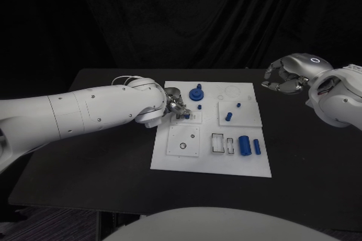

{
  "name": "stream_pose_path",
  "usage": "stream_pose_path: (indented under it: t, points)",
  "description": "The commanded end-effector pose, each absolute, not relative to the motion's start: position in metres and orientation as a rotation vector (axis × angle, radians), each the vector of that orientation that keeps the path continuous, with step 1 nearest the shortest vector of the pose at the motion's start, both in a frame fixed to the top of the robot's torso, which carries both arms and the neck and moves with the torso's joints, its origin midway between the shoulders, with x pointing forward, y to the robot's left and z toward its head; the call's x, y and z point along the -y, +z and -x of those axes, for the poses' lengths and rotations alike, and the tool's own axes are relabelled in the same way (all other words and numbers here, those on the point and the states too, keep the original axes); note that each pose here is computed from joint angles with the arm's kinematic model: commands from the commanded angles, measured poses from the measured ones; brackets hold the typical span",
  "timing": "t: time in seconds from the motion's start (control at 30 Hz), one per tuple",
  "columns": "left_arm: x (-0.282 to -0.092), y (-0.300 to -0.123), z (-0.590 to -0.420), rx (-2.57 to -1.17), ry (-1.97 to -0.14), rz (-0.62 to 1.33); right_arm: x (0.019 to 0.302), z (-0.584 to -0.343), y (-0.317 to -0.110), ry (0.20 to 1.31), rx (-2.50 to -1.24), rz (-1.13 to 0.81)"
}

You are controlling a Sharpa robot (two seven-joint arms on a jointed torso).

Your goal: Assemble the parts on the task board

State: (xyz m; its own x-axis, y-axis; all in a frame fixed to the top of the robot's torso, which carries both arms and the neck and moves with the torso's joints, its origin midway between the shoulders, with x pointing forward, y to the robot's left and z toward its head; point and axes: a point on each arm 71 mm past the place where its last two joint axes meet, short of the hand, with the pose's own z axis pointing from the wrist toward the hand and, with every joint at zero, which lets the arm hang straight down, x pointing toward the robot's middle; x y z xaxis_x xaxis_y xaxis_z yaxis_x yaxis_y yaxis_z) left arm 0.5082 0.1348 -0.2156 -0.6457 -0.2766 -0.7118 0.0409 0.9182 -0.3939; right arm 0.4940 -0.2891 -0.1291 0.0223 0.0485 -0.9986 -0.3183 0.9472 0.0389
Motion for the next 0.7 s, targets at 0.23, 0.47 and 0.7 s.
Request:
stream_pose_path:
  t: [0.23,0.47,0.7]
  points:
    - [-0.1329,-0.2204,-0.506,-2.249,-0.495,0.156,0.2904,-0.4944,-0.1308,0.267,-1.538,0.207]
    - [-0.1354,-0.221,-0.5054,-2.25,-0.492,0.16,0.2912,-0.4944,-0.1313,0.264,-1.542,0.206]
    - [-0.1373,-0.2212,-0.505,-2.251,-0.49,0.163,0.2912,-0.4946,-0.1319,0.263,-1.545,0.207]
